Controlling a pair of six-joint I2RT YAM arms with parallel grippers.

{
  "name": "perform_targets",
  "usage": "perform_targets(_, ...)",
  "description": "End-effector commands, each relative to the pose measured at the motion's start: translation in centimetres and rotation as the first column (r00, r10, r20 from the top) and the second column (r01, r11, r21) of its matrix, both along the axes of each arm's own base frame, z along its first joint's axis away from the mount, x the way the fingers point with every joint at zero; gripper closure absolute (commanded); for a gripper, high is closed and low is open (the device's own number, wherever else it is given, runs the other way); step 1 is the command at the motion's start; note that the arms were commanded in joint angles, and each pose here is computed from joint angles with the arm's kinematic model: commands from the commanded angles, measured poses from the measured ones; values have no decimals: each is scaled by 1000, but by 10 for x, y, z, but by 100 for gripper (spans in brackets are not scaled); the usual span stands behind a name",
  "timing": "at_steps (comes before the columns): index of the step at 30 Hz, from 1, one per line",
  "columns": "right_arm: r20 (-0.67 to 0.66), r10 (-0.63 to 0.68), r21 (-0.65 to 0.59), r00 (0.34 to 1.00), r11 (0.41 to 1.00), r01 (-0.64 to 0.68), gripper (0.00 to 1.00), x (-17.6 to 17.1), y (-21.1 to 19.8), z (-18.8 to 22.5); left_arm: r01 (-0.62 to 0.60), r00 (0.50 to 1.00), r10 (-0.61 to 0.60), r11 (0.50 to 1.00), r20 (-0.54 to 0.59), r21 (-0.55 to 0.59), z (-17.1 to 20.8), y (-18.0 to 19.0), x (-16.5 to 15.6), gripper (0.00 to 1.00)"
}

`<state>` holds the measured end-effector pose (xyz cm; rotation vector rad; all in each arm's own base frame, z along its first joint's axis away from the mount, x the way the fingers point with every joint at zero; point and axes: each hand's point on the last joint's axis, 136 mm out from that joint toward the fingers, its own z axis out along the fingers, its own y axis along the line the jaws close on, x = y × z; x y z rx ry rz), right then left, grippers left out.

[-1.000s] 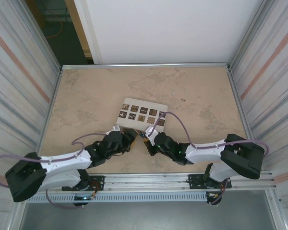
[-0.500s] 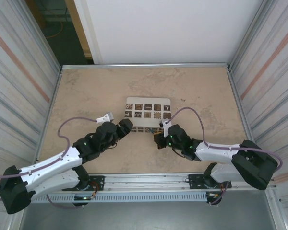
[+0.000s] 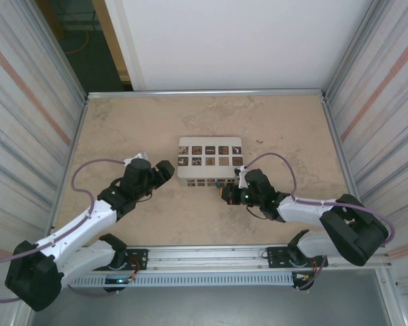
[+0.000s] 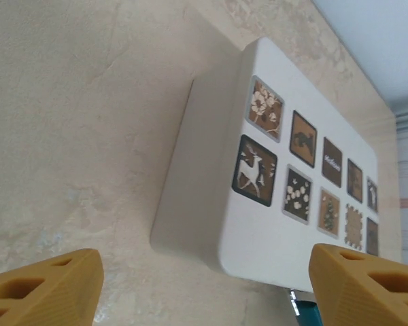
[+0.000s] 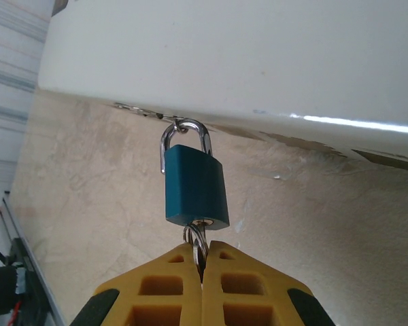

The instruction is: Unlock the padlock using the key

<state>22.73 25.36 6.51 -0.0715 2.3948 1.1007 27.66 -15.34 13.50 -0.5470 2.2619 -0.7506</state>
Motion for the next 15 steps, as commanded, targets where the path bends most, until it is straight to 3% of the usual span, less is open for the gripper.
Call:
perform_targets(1, -107, -85, -51, 991, 995, 80, 100, -1, -18, -24, 120, 992, -120, 993, 40, 1, 13, -14, 11, 19)
perform_targets(9, -119, -84, -51, 989, 996, 78, 100, 0, -18, -27, 298, 954, -298, 955, -15, -12, -5, -47, 39, 16)
perform_targets(15, -120, -85, -52, 989, 995, 80, 91, 1, -20, -27, 357, 932, -357, 934, -63, -20, -22, -65, 59, 16)
